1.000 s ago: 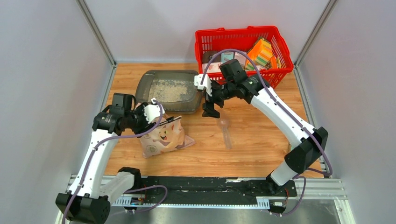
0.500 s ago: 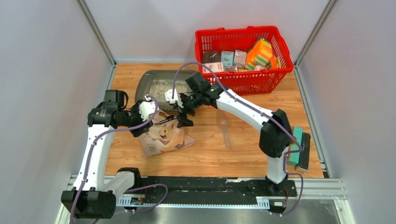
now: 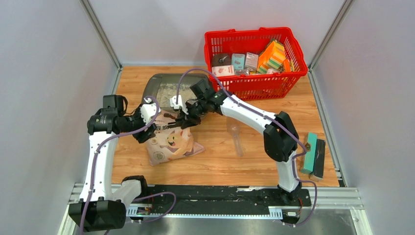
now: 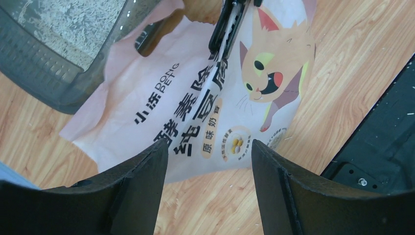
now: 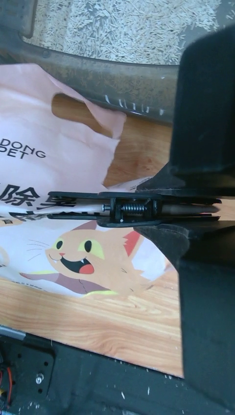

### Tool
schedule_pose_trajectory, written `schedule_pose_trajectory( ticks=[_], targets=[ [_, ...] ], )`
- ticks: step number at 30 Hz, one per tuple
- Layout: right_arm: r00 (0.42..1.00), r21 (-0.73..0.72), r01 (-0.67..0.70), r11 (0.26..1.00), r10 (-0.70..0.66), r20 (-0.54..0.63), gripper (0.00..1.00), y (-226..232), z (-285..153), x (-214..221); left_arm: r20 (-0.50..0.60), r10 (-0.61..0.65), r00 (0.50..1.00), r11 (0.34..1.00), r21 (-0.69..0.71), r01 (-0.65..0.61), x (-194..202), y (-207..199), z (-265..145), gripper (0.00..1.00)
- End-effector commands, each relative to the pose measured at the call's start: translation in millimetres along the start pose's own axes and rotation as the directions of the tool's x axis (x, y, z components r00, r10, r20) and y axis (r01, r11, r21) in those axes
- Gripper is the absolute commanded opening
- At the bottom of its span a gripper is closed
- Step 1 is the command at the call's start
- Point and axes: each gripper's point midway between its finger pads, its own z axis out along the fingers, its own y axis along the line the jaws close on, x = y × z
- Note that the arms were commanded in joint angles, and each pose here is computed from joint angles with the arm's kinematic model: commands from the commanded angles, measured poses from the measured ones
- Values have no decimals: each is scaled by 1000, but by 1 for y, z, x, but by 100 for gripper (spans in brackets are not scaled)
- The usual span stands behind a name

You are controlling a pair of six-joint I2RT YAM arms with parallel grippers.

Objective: Fill the litter box with clean litter

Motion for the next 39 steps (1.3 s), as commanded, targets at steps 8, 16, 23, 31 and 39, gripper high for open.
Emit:
schedule_pose_trajectory(
  ticks=[8,16,23,31,39],
  targets=[
    [998,8,41,999,-41,50,0,19,-58,-42,110,111,988,970,202,-131,-22,9,25,70],
    [999,68,-34,997,34,0,0,7,-91,-20,71,90,993,958,265,-105,3,8,49,61],
    [959,199,-193,961,228,-170,1,17,-169,80,68,49,996,952,300,-68,11,-4,57,36],
    [734,572,-403,715,625,-264,4,38,-265,226,98,-24,995,954,301,-7,0,-13,60,14],
    [603,746,-312,588,730,-323,21,72,-275,318,94,-53,994,947,321,20,-1,-25,61,2]
  ],
)
